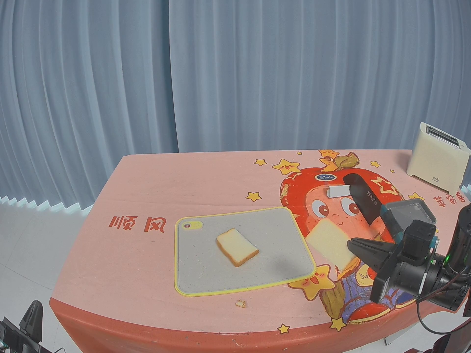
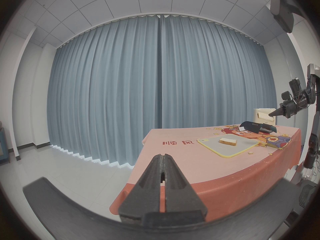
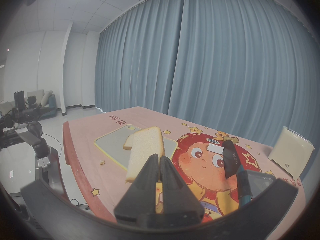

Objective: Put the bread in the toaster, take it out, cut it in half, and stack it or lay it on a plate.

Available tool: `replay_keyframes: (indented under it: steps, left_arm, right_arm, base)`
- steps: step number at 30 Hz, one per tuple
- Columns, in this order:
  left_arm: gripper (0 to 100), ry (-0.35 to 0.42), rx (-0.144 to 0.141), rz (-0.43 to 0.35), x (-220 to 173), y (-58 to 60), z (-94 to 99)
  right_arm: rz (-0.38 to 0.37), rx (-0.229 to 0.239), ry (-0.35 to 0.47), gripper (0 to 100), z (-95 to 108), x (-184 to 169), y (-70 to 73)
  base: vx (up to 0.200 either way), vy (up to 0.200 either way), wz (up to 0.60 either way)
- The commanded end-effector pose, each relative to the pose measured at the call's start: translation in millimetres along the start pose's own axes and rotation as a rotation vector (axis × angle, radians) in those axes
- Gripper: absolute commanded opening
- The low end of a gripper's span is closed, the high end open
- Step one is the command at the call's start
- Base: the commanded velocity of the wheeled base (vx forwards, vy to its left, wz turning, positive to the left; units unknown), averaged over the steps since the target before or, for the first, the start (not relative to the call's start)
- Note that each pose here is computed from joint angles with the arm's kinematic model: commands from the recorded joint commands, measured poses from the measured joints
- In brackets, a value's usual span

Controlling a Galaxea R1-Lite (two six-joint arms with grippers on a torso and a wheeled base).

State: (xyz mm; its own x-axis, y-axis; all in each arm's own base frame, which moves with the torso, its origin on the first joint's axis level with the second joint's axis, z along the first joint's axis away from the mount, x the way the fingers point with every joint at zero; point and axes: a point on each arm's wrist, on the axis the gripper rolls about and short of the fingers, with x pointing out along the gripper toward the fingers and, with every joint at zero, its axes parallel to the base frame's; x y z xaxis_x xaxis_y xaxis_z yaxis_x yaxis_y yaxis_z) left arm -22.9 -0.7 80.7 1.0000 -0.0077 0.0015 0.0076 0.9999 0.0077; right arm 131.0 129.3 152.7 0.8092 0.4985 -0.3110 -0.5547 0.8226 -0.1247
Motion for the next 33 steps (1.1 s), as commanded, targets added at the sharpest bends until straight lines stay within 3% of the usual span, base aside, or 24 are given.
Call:
replay_keyframes:
  steps: [1, 10, 33]
  left_arm:
    - [0, 0.002, 0.0, 0.002, 0.1, 0.0, -5.3]
    - [0, 0.002, 0.0, 0.002, 0.1, 0.0, -5.3]
    - [0, 0.002, 0.002, 0.009, 0.1, 0.2, -5.3]
  right_arm:
    - [-0.014, 0.006, -0.005, 0, 1.0, -0.2, -2.7]
    - [-0.115, 0.019, 0.002, 0, 3.1, 4.5, -10.5]
    - [-0.169, 0.029, 0.017, 0, 1.8, 8.4, -17.5]
  base:
    - [0.0, 0.0, 0.0]
    - [0.0, 0.0, 0.0]
    - [0.0, 0.0, 0.0]
